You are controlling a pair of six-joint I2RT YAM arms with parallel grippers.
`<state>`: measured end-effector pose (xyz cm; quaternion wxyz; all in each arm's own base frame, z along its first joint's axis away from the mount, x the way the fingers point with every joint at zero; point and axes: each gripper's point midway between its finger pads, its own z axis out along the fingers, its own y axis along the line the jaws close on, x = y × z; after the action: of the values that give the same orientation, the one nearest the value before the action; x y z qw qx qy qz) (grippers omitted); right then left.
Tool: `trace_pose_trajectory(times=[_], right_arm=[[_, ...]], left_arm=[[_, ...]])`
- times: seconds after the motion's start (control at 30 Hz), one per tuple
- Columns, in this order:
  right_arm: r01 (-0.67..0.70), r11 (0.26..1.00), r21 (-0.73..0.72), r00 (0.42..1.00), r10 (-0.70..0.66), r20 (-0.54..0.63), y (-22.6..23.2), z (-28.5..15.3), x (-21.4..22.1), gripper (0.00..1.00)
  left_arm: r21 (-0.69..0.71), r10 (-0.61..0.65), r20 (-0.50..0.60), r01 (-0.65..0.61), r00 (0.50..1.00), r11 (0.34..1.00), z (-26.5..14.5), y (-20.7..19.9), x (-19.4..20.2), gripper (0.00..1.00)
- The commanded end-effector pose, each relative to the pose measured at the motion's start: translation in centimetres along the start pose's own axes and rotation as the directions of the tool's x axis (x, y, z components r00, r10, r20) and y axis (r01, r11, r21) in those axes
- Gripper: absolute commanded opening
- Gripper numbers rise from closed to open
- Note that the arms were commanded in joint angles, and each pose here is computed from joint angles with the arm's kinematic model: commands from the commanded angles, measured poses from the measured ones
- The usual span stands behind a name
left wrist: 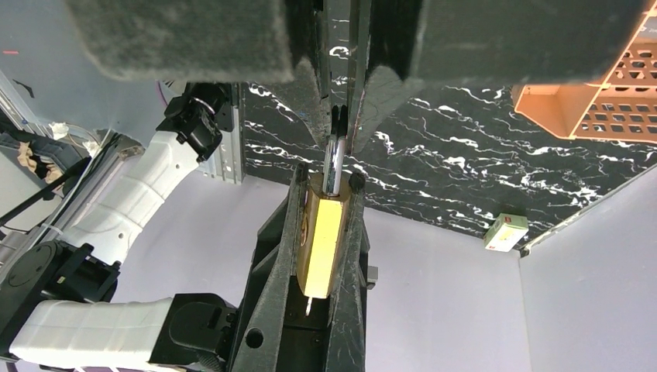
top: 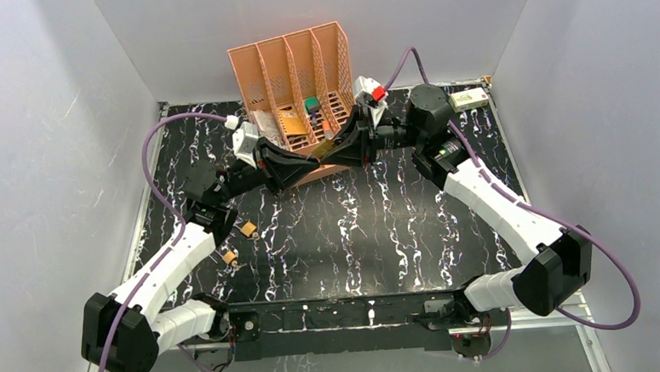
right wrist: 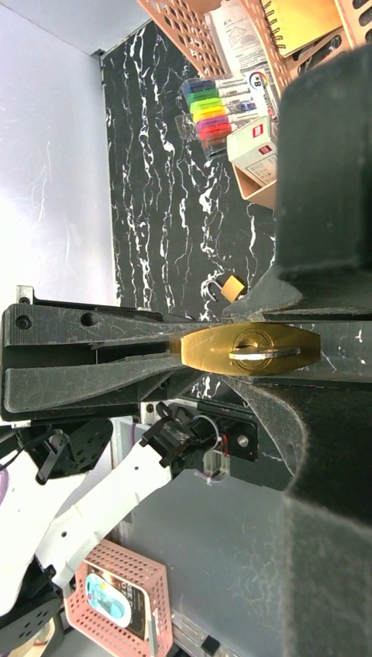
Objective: Lock with the key
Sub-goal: Lock the lock.
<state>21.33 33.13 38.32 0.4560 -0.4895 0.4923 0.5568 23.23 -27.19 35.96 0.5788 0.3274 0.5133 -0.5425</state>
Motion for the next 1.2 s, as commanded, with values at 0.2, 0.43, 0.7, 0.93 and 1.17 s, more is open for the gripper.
trace_pose_trajectory(times=[0.2, 0.43, 0.7, 0.93, 1.17], right_arm=[[0.040, 0.999, -0.034, 0.999, -0.040, -0.002, 3.6, -0.4, -0.3, 0.57], [0.029, 0.999, 0.017, 0.999, -0.029, -0.015, 3.5, -1.0, 0.1, 0.84], [0.075, 0.979, 0.191, 0.997, -0.080, 0.022, 2.3, -3.4, -1.0, 0.99], [0.071, 0.957, 0.281, 0.990, -0.102, 0.094, 1.6, -6.9, -1.4, 0.98], [0.059, 0.988, 0.144, 0.993, -0.073, 0.093, 2.6, -6.6, -0.4, 0.92]], left_arm=[[-0.058, 0.049, 0.042, -0.046, 0.998, 0.997, 0.1, 0.8, -1.3, 0.00], [-0.052, 0.037, 0.032, -0.036, 0.999, 0.998, 0.2, 0.9, -1.1, 0.00], [-0.050, 0.035, -0.013, -0.036, 0.999, 0.998, 0.0, 0.6, -0.7, 0.00], [-0.013, 0.043, -0.057, -0.044, 0.997, 0.999, -0.7, -1.1, -0.9, 0.00], [0.005, 0.037, -0.092, -0.037, 0.995, 0.999, -1.0, -1.8, -0.6, 0.00]])
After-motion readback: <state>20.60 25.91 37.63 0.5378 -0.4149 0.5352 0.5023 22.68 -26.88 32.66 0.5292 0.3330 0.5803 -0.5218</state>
